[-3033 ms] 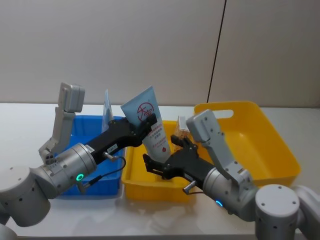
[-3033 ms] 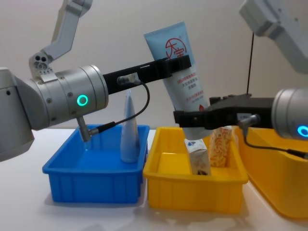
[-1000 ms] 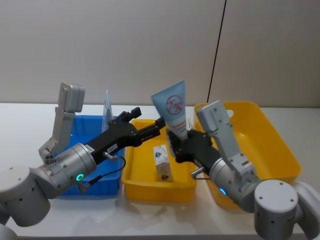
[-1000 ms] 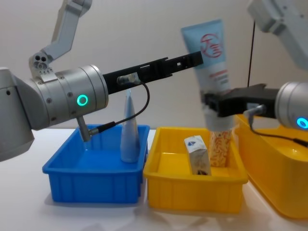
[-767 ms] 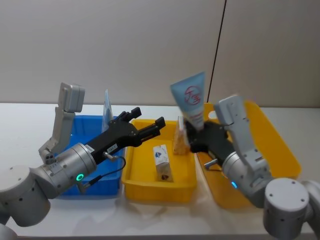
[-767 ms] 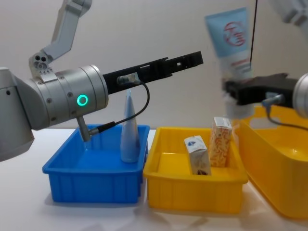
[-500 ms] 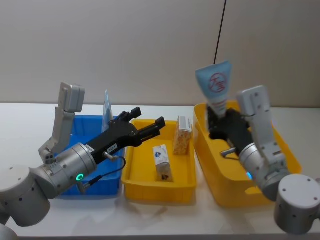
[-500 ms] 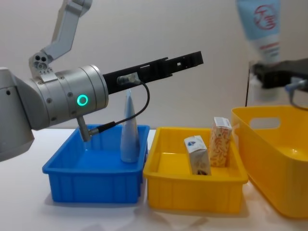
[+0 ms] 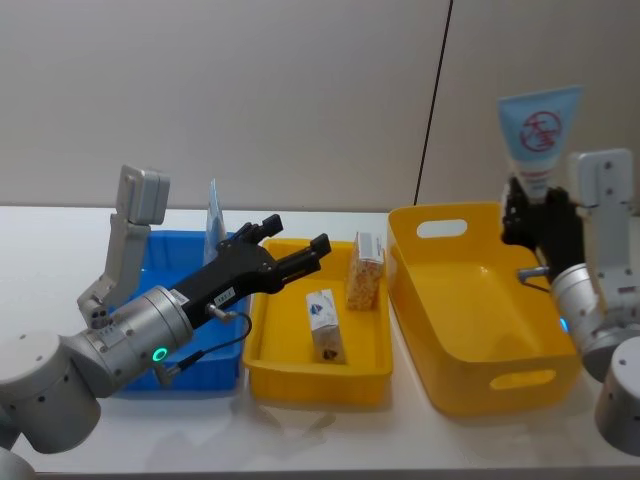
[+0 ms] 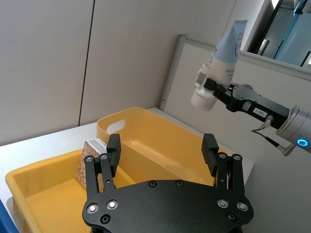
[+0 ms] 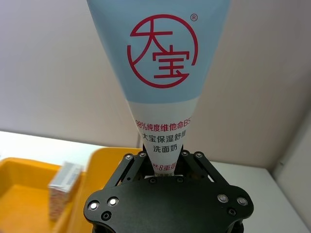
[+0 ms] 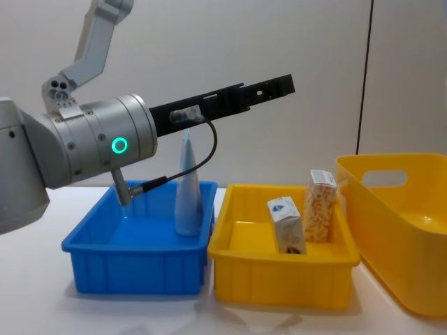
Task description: Bimanual collaborative sorting of washing and personal care products
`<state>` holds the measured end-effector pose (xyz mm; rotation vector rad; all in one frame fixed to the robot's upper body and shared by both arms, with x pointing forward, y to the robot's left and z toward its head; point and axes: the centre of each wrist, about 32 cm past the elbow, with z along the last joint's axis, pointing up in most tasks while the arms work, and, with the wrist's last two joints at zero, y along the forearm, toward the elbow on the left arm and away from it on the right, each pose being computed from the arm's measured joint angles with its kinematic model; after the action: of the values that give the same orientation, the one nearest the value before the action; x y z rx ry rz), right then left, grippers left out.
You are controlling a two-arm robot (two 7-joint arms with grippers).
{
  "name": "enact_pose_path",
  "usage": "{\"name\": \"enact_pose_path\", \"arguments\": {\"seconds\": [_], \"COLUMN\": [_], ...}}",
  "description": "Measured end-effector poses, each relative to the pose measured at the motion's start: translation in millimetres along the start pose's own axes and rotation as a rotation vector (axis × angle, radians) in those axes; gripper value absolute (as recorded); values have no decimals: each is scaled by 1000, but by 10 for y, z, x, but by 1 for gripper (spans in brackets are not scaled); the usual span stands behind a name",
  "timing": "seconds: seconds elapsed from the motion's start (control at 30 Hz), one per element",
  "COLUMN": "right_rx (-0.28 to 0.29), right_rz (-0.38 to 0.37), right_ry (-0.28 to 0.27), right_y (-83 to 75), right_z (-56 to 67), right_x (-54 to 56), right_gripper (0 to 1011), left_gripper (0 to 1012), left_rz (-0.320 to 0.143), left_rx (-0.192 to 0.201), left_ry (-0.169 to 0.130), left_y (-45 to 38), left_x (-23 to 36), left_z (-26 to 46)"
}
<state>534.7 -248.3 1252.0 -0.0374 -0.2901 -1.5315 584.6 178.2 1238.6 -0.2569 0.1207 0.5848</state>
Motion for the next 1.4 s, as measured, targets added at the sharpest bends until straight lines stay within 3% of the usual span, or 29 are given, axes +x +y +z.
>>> {"name": "enact_pose_path", "arguments": {"seconds": [0.23,0.5,1.13,1.3,1.4], "right_rx": [-51,-137,-358,-388,-400], "right_rz": [-78,-99,11,31,40], "right_ry": [6,23,100,114,119], "right_y": [-34,-103,-220,-234,-239], "right_z": [-50,-108,-256,-281,-292], "right_x": [132,184,68,40,30], "right_gripper": [188,188,185,297,458], "left_gripper": [1001,1001,1001,1001,1001], "left_rz": [0,0,0,0,0], "left_rx": [0,0,0,0,0], "left_ry": [0,0,0,0,0], "left_y": [0,0,0,0,0], "left_x": [0,0,0,0,0], "left_z": [0,0,0,0,0]}}
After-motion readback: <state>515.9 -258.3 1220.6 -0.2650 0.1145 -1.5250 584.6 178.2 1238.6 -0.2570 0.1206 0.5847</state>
